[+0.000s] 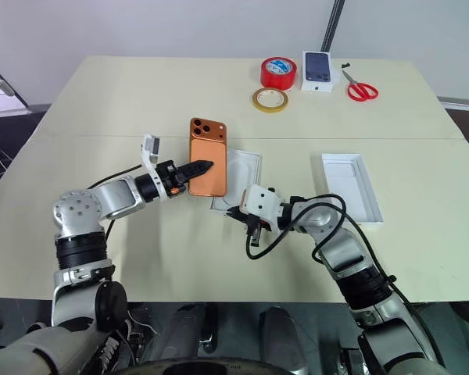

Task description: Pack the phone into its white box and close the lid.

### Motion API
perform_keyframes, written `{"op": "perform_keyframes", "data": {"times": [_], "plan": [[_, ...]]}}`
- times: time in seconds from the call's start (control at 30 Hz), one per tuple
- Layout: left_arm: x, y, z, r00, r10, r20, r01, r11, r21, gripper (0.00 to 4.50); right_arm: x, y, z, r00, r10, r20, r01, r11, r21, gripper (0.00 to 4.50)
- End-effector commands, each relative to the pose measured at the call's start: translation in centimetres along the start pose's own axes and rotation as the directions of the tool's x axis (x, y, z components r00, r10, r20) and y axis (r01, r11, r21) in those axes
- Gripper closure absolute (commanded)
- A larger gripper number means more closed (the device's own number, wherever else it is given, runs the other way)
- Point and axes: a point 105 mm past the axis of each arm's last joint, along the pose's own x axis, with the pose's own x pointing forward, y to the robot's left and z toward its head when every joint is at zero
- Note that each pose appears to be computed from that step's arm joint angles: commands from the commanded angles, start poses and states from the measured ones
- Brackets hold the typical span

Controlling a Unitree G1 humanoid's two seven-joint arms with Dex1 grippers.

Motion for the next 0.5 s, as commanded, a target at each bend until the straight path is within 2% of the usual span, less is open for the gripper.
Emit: {"op": "perform_keyframes", "data": {"times": [0.03, 0.13, 0.2, 0.4, 0.47, 0.5], "plan": [[0.6, -0.9, 0.0, 0.999, -0.047, 0.012, 0.047, 0.999, 0.006, 4.28, -0.5, 0.1, 2.9, 0.996, 0.015, 0.089, -0.010, 0.999, -0.054, 3.83], [0.9, -0.7, -0.8, 0.999, -0.048, -0.020, 0.048, 0.999, -0.006, 4.28, -2.1, 1.3, 3.9, 0.983, 0.091, 0.160, -0.095, 0.995, 0.018, 2.49], [1.0, -0.7, -1.2, 0.998, -0.053, -0.033, 0.052, 0.999, -0.010, 4.28, -3.1, 1.4, 3.7, 0.984, 0.096, 0.149, -0.097, 0.995, 0.000, 1.42], [2.4, -0.1, -2.1, 0.996, -0.045, -0.076, 0.044, 0.999, -0.009, 4.28, -7.6, -2.5, 0.2, 0.997, -0.079, 0.012, 0.079, 0.997, 0.018, 1.42], [2.6, 0.1, -2.2, 0.995, -0.042, -0.089, 0.040, 0.999, -0.026, 3.42, -7.8, -2.9, 0.1, 0.995, -0.102, 0.010, 0.102, 0.995, 0.018, 1.35], [2.6, -0.2, -2.1, 0.994, -0.058, -0.093, 0.055, 0.998, -0.029, 3.12, -7.7, -3.0, 0.1, 0.994, -0.109, 0.016, 0.108, 0.994, 0.024, 1.35]]}}
